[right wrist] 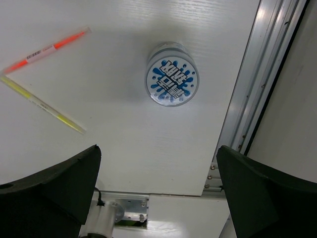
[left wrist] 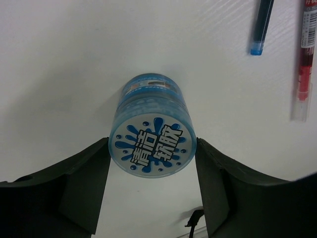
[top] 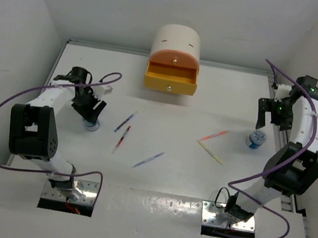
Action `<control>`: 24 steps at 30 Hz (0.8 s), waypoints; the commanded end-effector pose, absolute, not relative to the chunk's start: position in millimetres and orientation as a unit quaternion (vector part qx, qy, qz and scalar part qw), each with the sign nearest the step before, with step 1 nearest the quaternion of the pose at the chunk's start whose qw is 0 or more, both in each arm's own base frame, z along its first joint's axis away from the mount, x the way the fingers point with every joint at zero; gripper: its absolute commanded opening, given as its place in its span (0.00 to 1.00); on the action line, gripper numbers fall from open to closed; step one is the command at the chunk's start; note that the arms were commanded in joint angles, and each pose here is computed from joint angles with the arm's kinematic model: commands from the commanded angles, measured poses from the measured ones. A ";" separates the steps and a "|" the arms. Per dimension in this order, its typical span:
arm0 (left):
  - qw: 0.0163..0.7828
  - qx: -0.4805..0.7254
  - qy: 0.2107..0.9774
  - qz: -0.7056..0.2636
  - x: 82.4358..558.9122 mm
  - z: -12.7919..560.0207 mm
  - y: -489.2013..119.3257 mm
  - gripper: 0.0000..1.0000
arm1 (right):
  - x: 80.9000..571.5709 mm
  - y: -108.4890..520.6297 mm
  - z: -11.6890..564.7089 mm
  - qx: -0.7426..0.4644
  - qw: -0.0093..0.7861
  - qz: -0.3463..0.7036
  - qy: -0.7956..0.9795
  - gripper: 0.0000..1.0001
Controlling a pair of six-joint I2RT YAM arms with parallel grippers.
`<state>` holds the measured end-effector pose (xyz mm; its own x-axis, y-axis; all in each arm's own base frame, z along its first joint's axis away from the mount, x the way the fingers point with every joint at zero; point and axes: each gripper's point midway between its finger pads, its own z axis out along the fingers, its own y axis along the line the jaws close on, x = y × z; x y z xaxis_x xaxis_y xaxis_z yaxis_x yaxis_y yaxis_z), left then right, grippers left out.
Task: Sort the stationery into containers
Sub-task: Grab a piece of stationery with the left arm, then grab a piece of stationery with the right arm
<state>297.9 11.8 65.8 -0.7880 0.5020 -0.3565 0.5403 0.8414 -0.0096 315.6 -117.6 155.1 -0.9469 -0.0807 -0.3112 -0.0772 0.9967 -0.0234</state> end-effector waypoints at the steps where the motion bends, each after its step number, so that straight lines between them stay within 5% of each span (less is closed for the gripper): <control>1: 0.187 0.288 0.937 -0.063 306.7 66.5 7.6 0.66 | 312.5 -118.8 159.8 -0.042 0.165 -0.012 0.985 0.99; 10: 0.191 0.297 0.932 -0.081 313.7 75.3 -4.6 0.31 | 306.6 -134.2 153.1 -0.042 0.150 -0.049 0.987 0.99; 24: 0.217 0.304 0.922 -0.096 318.9 94.8 -29.7 0.24 | 326.8 -149.0 110.5 -0.097 0.110 -0.014 0.989 0.99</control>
